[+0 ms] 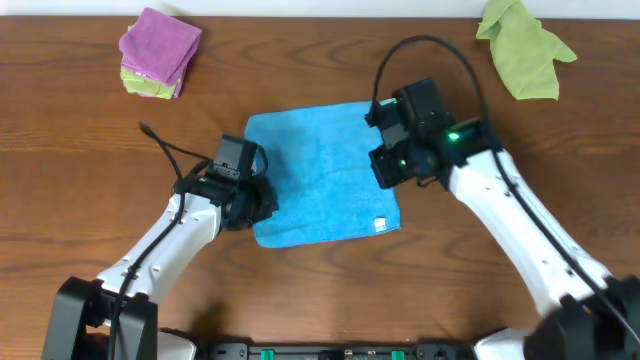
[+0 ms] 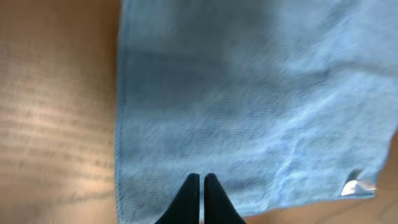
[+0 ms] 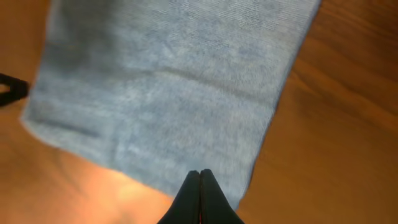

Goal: Fold the cloth
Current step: 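Move both grippers to the bottom corners of the blue cloth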

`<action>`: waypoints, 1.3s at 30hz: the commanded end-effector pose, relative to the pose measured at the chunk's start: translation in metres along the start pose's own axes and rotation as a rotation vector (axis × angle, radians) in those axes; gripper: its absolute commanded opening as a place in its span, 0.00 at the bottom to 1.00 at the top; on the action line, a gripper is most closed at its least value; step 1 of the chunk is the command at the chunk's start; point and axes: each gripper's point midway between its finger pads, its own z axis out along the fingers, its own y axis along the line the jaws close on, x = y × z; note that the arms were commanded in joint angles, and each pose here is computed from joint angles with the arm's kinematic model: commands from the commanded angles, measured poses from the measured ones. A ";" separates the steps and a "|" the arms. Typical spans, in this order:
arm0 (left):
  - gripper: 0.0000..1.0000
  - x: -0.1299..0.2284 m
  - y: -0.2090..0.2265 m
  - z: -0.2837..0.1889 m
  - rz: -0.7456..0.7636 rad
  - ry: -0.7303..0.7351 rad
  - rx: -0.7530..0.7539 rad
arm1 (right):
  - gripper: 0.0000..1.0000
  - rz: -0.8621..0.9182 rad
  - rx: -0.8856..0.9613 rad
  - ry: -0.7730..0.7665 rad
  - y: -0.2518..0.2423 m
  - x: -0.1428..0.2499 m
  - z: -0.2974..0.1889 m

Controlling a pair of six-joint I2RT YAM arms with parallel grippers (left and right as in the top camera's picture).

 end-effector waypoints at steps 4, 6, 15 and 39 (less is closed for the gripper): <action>0.10 0.009 -0.003 -0.021 -0.018 0.003 0.019 | 0.18 0.187 -0.054 -0.010 -0.024 0.032 -0.036; 0.24 0.007 -0.009 -0.034 -0.006 -0.032 0.051 | 0.22 0.227 -0.099 -0.005 -0.025 0.045 -0.035; 0.68 0.041 0.004 -0.042 -0.056 0.017 0.092 | 0.40 0.338 -0.295 0.046 -0.010 0.095 -0.009; 0.60 0.042 0.041 -0.003 -0.100 -0.052 0.025 | 0.38 0.370 -0.132 0.101 -0.032 0.132 0.045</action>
